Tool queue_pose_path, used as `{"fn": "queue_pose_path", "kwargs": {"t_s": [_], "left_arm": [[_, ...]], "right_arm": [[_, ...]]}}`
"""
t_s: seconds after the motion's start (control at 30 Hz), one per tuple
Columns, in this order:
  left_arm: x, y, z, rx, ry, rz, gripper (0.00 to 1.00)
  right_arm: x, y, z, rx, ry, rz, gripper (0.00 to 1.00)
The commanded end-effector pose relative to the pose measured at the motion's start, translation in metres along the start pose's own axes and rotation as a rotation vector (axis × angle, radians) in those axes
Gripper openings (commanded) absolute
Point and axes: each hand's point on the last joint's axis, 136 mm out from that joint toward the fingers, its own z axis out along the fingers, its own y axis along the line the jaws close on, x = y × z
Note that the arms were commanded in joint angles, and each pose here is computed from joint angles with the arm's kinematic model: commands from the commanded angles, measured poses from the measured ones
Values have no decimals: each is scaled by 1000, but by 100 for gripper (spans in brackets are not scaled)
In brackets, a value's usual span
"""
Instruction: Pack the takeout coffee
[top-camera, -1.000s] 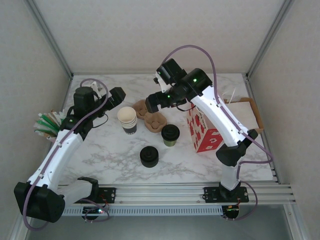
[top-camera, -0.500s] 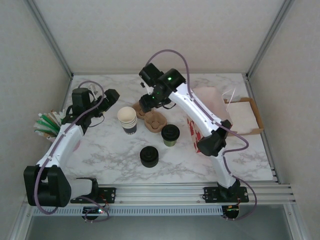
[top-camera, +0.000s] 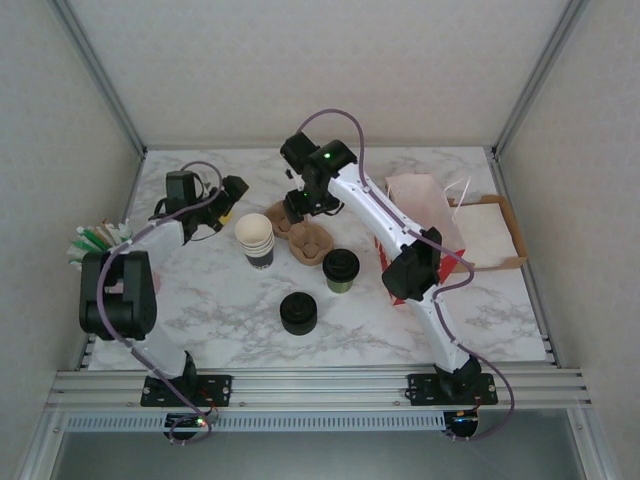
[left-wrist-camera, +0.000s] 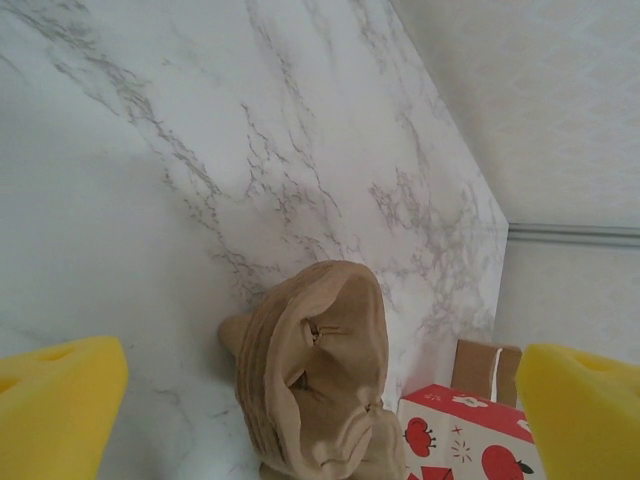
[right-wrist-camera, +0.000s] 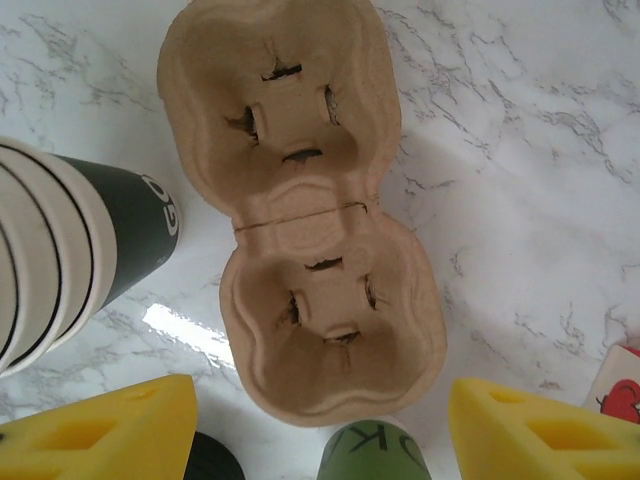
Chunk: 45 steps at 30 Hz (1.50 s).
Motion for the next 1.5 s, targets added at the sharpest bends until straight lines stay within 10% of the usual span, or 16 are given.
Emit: {"fn": "queue_pose_path", "kwargs": {"t_s": [0.0, 0.93, 1.47], "left_arm": [[-3, -28, 11, 101, 23, 31, 100], [60, -33, 67, 74, 199, 69, 100], [38, -31, 74, 64, 187, 94, 100]], "right_arm": [[-7, 8, 10, -39, -8, -31, 68], [-4, -21, 45, 3, 58, 0, 68], [-6, -13, 65, -40, 70, -5, 64]]}}
